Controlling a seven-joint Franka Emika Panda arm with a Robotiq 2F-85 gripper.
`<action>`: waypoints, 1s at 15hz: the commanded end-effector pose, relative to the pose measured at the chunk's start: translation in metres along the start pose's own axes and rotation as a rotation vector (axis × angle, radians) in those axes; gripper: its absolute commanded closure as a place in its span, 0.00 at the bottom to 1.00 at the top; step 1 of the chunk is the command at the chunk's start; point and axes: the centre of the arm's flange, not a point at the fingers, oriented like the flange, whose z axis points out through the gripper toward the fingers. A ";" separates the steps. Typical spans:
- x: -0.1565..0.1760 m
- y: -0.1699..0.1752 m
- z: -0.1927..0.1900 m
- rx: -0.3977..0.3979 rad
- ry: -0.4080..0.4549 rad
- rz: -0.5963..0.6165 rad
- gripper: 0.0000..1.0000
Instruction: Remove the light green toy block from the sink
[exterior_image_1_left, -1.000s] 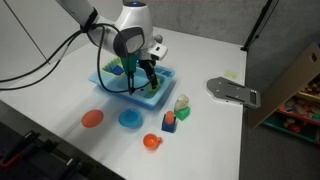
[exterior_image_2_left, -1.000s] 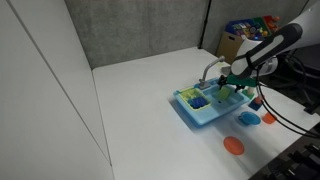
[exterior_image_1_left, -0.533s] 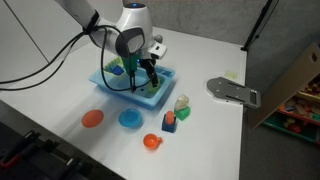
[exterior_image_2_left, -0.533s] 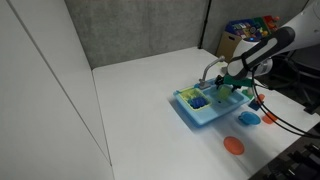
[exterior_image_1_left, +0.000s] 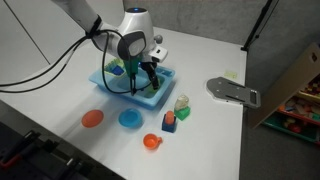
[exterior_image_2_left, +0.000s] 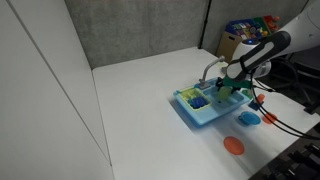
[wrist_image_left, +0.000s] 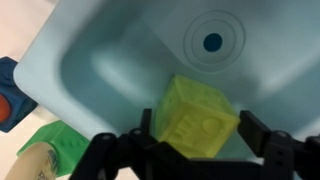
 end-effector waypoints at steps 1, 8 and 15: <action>0.004 -0.006 0.004 -0.012 0.005 0.011 0.44; -0.018 0.002 -0.046 -0.016 0.022 -0.091 0.70; -0.037 0.039 -0.113 -0.055 0.012 -0.279 0.70</action>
